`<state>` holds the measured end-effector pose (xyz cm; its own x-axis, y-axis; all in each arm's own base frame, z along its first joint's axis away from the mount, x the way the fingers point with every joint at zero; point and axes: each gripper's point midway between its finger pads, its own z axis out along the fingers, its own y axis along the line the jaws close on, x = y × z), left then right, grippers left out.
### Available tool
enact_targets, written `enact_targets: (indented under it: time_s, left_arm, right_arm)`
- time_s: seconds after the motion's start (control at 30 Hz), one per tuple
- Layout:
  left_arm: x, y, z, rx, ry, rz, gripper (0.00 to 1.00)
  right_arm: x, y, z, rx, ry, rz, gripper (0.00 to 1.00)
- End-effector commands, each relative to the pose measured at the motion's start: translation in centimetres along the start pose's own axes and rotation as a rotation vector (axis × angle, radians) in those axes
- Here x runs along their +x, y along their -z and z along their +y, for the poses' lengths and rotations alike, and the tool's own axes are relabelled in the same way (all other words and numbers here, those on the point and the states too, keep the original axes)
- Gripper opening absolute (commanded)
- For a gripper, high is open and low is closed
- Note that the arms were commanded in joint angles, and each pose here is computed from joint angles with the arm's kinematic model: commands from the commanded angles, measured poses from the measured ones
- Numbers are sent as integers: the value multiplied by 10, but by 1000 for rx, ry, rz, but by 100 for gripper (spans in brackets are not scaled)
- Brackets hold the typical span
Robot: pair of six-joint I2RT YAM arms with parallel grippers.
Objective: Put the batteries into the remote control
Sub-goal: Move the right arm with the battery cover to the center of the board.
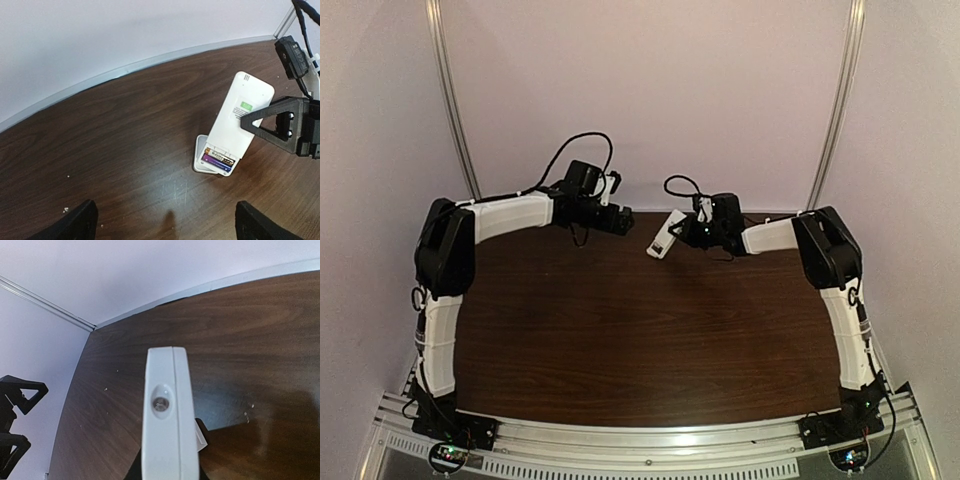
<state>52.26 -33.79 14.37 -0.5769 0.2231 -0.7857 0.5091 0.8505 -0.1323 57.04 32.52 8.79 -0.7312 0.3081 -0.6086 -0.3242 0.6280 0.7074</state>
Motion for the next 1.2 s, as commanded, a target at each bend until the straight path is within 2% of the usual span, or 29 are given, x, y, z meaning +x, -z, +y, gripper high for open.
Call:
enact_targets:
  time_s: [0.0, 0.27, 0.5, 0.63, 0.77, 0.93, 1.07, 1.17]
  left_arm:
    - [-14, 29, 6, -25, 24, -52, 97]
    - [21, 48, 5, -9, 59, 0, 97]
    - [48, 88, -7, 62, 88, -14, 97]
    - [65, 116, -20, 112, 72, -9, 97]
    - [89, 139, -33, 130, -3, 7, 97]
    - [107, 167, -59, 195, -88, -6, 98]
    - [105, 183, -105, 263, -171, -77, 97]
    - [110, 182, -140, 281, -205, -83, 97]
  right_arm:
    - [40, 11, 23, -45, -9, 88, 0]
    - [97, 39, 65, -134, -59, 170, 0]
    - [167, 77, 121, -232, -95, 232, 0]
    - [173, 109, 160, -322, -103, 221, 0]
    - [157, 141, 183, -359, -75, 197, 0]
    - [146, 167, 169, -278, -13, 190, 0]
    - [151, 180, 160, -259, -41, 181, 0]
    - [152, 192, 148, -215, -83, 130, 0]
